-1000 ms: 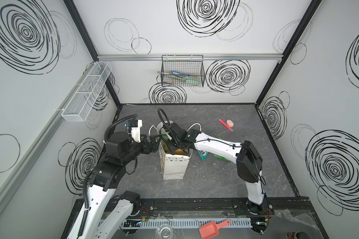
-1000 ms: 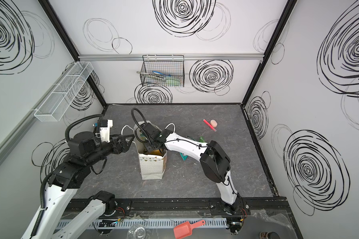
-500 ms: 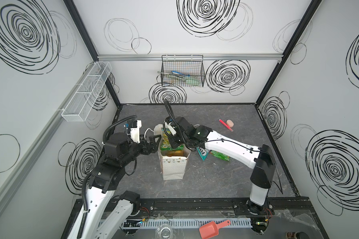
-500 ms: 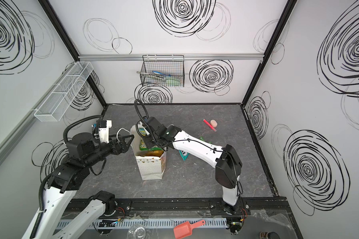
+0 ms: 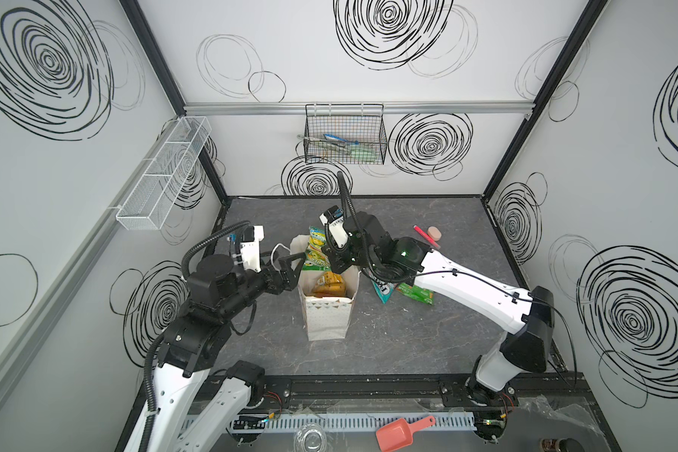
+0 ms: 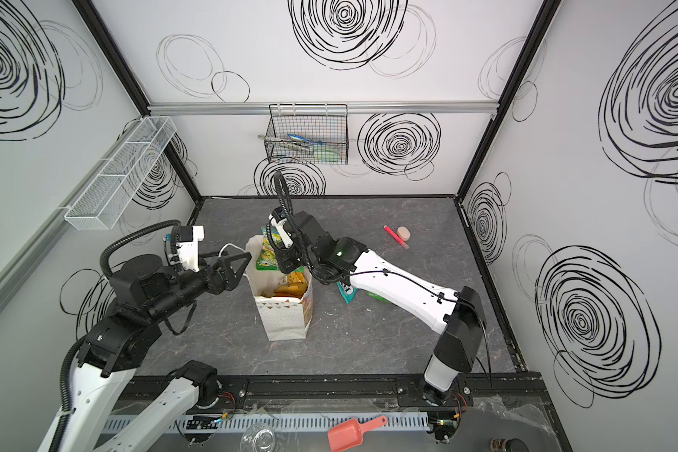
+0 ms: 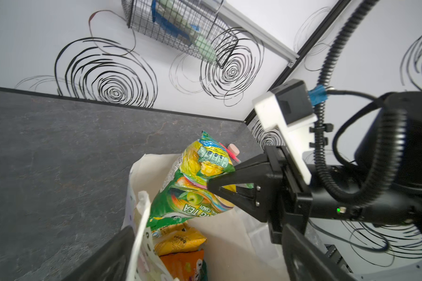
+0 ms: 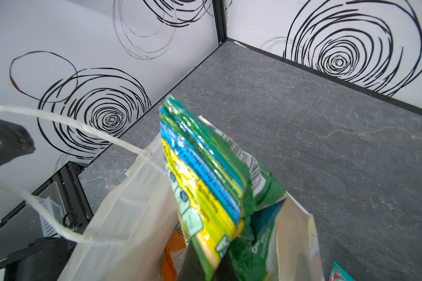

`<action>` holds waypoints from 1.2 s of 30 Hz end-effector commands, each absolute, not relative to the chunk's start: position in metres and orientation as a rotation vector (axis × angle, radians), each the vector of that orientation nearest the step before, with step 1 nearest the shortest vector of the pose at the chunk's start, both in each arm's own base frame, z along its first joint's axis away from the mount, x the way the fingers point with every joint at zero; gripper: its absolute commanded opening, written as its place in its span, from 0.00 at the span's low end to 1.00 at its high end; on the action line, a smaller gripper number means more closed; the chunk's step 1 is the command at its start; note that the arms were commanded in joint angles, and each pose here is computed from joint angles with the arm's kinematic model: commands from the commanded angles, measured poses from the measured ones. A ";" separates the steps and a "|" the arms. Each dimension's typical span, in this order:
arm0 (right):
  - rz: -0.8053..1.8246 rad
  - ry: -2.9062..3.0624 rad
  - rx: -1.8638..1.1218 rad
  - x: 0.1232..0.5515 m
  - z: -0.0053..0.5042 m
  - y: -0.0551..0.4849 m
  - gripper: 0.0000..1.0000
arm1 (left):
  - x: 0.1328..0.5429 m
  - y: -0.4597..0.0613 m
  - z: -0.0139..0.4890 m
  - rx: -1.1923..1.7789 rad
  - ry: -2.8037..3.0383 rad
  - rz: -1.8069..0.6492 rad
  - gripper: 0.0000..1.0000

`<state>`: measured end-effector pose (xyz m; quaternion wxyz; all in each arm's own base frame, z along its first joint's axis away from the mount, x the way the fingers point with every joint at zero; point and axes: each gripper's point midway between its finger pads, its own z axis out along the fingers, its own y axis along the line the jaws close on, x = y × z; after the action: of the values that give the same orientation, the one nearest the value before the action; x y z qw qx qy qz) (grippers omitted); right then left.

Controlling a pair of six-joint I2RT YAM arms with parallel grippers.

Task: Take the snacks out of the paper bag
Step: Pick up the snack from the paper bag, then place the snack at the top-right of the table.

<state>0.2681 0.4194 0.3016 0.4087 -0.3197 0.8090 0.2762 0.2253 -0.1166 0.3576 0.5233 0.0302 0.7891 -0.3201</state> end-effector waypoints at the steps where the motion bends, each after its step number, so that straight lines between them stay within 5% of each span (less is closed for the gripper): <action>1: 0.825 1.835 -0.702 0.266 0.394 0.410 0.00 | 0.208 -0.130 0.417 0.179 1.678 -0.875 0.96; 11: 0.903 1.555 -0.471 0.255 0.526 0.335 0.00 | 0.181 -0.149 0.458 0.326 1.489 -0.985 0.97; 18: 0.820 1.568 -0.252 0.301 0.542 0.252 0.00 | 0.176 -0.171 0.460 0.399 1.493 -1.038 0.97; 26: 0.848 1.758 0.000 0.378 0.453 0.165 0.00 | 0.157 -0.219 0.440 0.614 1.560 -0.922 0.96; 36: 0.822 2.013 0.199 0.431 0.290 0.121 0.00 | 0.109 -0.289 0.400 0.965 1.573 -0.582 0.96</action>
<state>0.4200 0.1169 0.2749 0.4336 0.0890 0.8468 0.2949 0.0936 -0.2940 0.3982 0.5233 0.4074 0.6673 -0.3390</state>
